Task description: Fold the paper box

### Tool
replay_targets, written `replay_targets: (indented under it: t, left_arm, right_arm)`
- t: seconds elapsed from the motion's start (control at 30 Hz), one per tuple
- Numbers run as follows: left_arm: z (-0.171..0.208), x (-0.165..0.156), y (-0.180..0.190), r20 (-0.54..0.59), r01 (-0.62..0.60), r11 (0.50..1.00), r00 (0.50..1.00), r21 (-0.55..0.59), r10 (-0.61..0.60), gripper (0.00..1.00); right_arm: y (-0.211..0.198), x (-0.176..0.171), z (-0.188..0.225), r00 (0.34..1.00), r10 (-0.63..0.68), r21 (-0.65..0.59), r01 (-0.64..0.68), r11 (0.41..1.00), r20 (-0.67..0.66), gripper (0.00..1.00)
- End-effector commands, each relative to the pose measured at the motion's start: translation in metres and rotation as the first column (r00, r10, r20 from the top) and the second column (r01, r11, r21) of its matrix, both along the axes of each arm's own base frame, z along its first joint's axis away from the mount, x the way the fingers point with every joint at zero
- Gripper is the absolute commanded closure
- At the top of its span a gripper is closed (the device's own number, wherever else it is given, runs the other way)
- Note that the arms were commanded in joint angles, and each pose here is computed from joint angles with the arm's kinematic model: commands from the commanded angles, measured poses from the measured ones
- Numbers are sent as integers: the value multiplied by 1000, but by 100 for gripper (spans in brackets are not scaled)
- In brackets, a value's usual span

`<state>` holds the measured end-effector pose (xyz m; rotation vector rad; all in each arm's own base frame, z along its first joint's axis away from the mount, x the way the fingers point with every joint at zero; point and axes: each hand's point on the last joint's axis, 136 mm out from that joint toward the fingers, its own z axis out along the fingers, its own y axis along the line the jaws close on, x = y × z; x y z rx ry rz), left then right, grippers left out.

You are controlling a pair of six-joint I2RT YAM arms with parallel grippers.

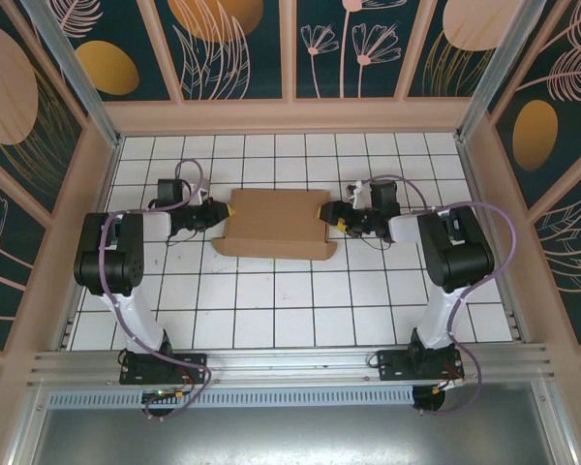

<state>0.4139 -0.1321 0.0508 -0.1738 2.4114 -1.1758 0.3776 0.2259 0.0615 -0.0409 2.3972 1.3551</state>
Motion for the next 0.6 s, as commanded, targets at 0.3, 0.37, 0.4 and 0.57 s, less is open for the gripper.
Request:
replay_targets:
  t: [0.3, 0.37, 0.4, 0.57]
  left_arm:
    - [-50, -23, 25, -185, -95, 988, 976, 119, 116, 83]
    - [-38, -19, 28, -153, -115, 984, 979, 134, 135, 69]
    - [-28, -14, 34, -123, -141, 977, 979, 162, 161, 62]
    - [42, 1, 66, 119, -310, 909, 950, 279, 288, 47]
  right_arm:
    - [48, -17, 26, 993, 85, 239, -62, 969, -85, 36]
    - [46, -18, 35, 993, 66, 266, -39, 963, -93, 41]
    - [43, -18, 38, 993, 49, 273, -19, 962, -104, 42]
    - [26, -22, 43, 989, -11, 267, 50, 962, -147, 45]
